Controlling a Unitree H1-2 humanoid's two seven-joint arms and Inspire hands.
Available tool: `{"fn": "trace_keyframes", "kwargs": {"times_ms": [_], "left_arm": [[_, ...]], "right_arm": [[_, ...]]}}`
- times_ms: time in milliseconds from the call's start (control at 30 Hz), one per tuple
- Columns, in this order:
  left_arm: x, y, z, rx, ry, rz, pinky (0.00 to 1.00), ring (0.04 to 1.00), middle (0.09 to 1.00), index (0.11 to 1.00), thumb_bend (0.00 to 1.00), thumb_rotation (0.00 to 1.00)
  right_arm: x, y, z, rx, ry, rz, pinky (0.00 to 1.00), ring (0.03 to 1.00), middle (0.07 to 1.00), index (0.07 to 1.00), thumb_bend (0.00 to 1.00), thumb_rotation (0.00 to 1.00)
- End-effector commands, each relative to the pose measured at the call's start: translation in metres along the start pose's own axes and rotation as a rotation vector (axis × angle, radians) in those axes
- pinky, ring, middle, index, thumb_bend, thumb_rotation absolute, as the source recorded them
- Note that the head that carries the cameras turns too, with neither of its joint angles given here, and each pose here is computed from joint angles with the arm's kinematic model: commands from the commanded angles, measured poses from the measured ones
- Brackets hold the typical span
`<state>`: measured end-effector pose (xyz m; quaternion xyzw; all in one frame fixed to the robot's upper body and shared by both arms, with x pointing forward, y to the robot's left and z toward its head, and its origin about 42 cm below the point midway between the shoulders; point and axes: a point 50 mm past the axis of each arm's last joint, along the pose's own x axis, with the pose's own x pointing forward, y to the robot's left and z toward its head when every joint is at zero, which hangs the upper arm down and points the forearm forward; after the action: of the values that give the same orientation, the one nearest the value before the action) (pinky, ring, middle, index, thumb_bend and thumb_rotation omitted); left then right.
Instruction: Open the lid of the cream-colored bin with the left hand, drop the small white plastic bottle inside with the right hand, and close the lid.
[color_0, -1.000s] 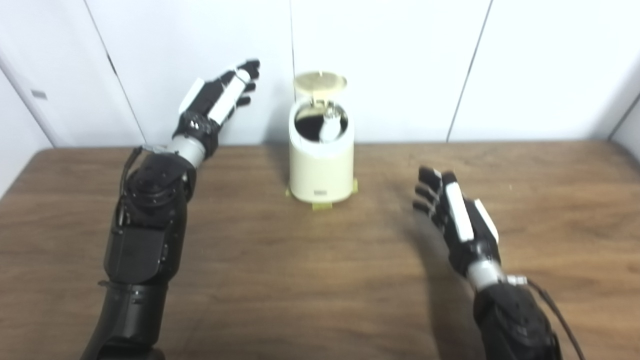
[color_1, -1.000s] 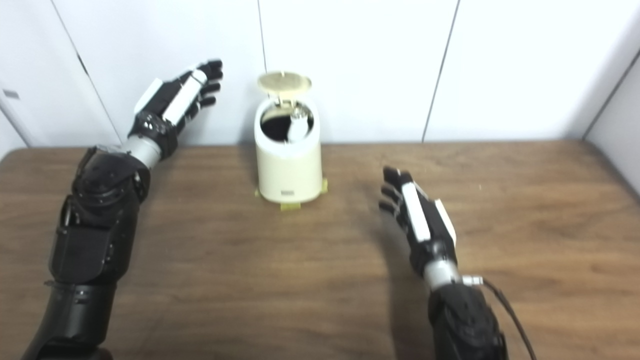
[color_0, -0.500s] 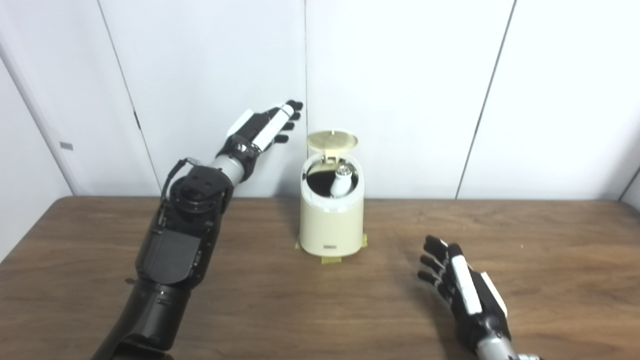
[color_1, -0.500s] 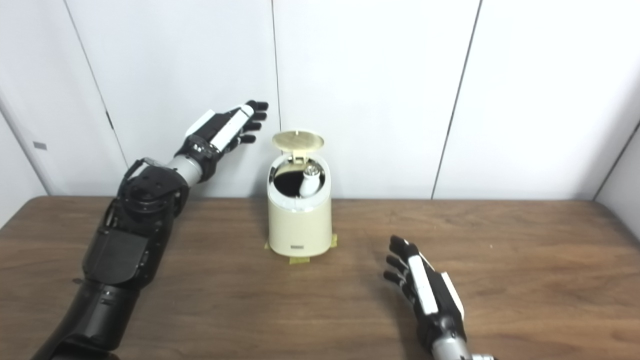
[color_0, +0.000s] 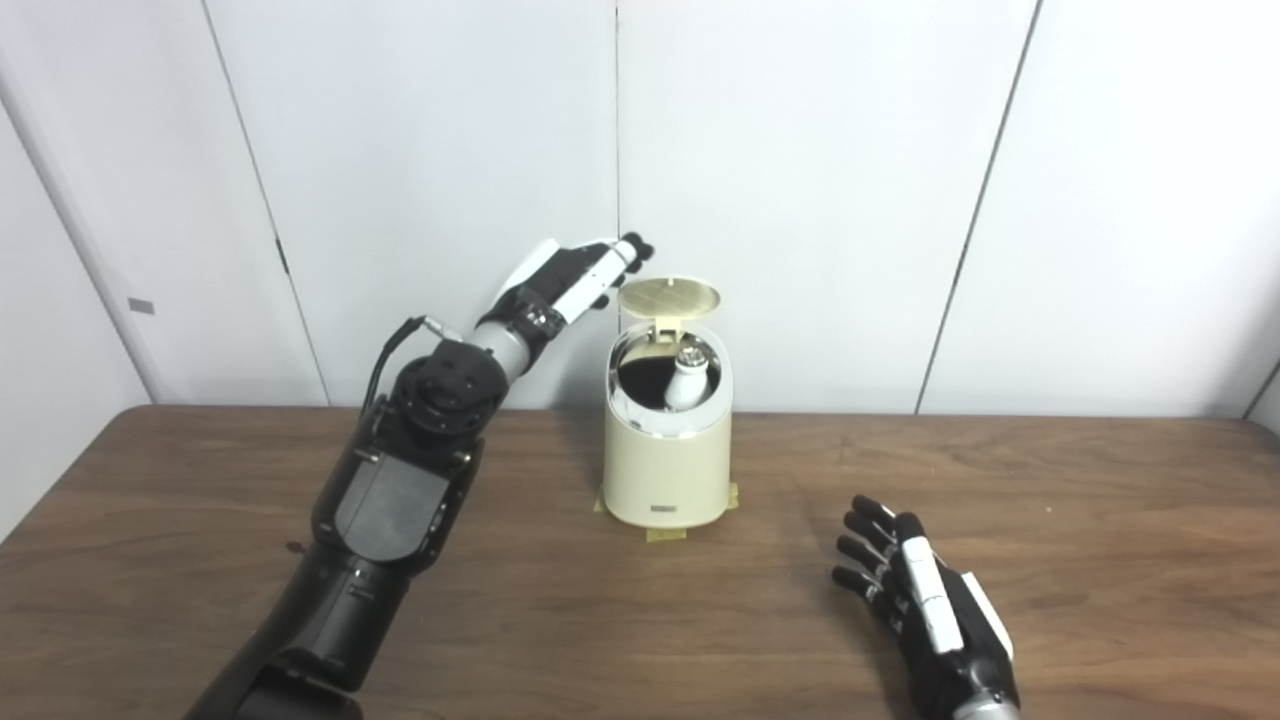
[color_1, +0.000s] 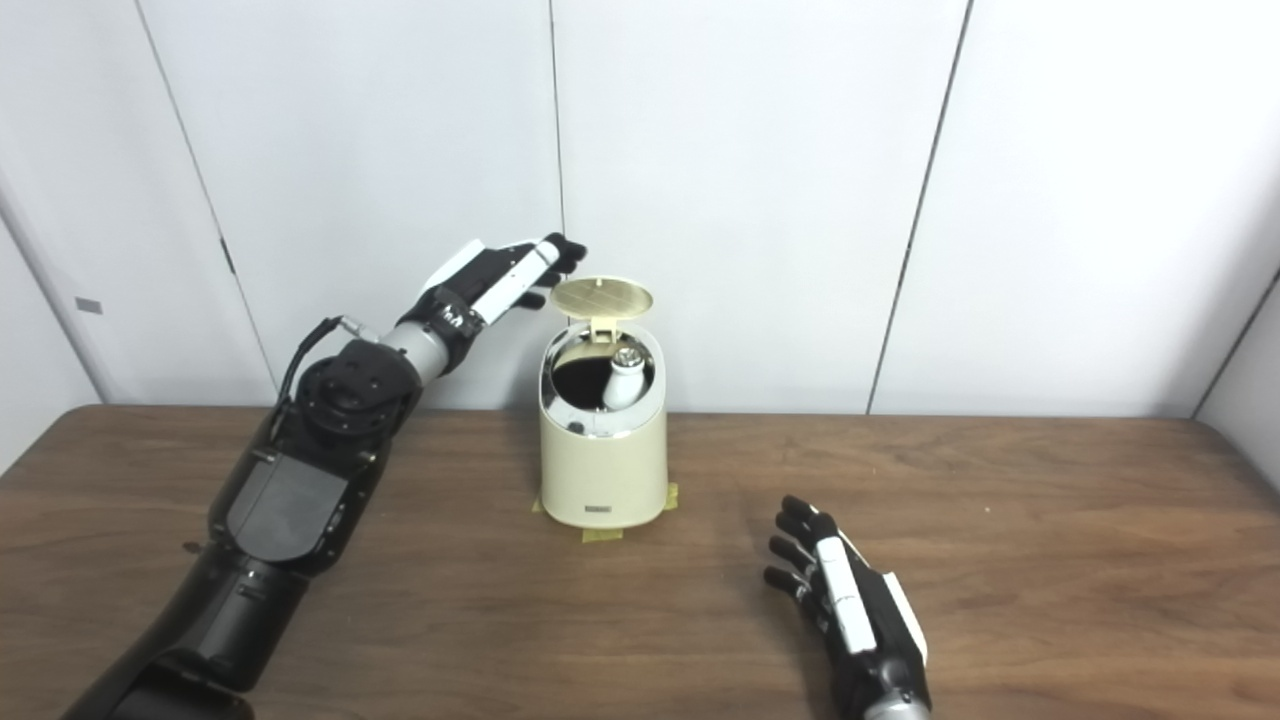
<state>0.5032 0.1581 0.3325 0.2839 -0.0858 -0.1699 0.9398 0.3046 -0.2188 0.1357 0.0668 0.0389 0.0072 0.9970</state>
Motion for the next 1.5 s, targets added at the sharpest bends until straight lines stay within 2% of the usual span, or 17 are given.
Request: {"fn": "trace_keyframes", "kwargs": {"times_ms": [0,100,200,367,467,700,767,900,1067,1200,1467], "left_arm": [[0.009,0.022,0.042,0.104,-0.119,0.046,0.94,0.934,0.889,0.847,0.41,0.97],[0.01,0.017,0.049,0.189,-0.135,0.034,0.96,0.942,0.891,0.826,0.43,0.96],[0.009,0.012,0.053,0.287,-0.16,0.028,0.92,0.926,0.891,0.819,0.41,0.99],[0.006,0.007,0.057,0.452,-0.177,0.041,0.82,0.88,0.864,0.794,0.4,0.97],[0.004,0.006,0.055,0.54,-0.188,0.036,0.82,0.868,0.856,0.785,0.4,0.93],[-0.004,0.005,0.048,0.756,-0.22,0.0,0.79,0.853,0.832,0.801,0.46,0.91],[-0.007,0.004,0.047,0.788,-0.215,-0.005,0.78,0.853,0.829,0.8,0.48,0.92],[-0.013,0.002,0.046,0.824,-0.201,-0.023,0.87,0.881,0.851,0.805,0.5,0.95],[-0.018,-0.001,0.042,0.865,-0.182,-0.045,0.84,0.877,0.85,0.814,0.51,0.97],[-0.023,-0.003,0.04,0.896,-0.16,-0.064,0.91,0.877,0.845,0.823,0.51,0.98],[-0.031,-0.009,0.032,0.922,-0.154,-0.116,0.95,0.869,0.839,0.83,0.51,1.0]], "right_arm": [[0.004,0.003,0.011,0.007,-0.071,0.007,0.78,0.854,0.868,0.844,0.57,0.85],[0.004,0.003,0.009,0.003,-0.063,-0.002,0.77,0.847,0.867,0.85,0.56,0.85],[0.005,0.003,0.008,0.008,-0.057,-0.004,0.76,0.836,0.86,0.853,0.55,0.84],[0.005,0.003,0.005,-0.006,-0.056,0.001,0.76,0.824,0.847,0.859,0.54,0.86],[0.006,0.003,0.005,-0.011,-0.049,-0.003,0.75,0.811,0.826,0.852,0.54,0.86],[0.006,0.0,0.005,-0.041,-0.05,-0.003,0.72,0.764,0.773,0.828,0.5,0.89],[0.006,-0.001,0.005,-0.05,-0.05,-0.004,0.71,0.759,0.77,0.825,0.5,0.89],[0.006,-0.002,0.006,-0.081,-0.049,-0.01,0.69,0.757,0.767,0.826,0.5,0.91],[0.006,-0.005,0.007,-0.118,-0.049,-0.022,0.67,0.738,0.75,0.817,0.49,0.92],[0.005,-0.007,0.007,-0.156,-0.051,-0.026,0.65,0.73,0.745,0.819,0.46,0.94],[0.005,-0.007,0.008,-0.169,-0.045,-0.032,0.62,0.716,0.734,0.81,0.46,0.9]]}}
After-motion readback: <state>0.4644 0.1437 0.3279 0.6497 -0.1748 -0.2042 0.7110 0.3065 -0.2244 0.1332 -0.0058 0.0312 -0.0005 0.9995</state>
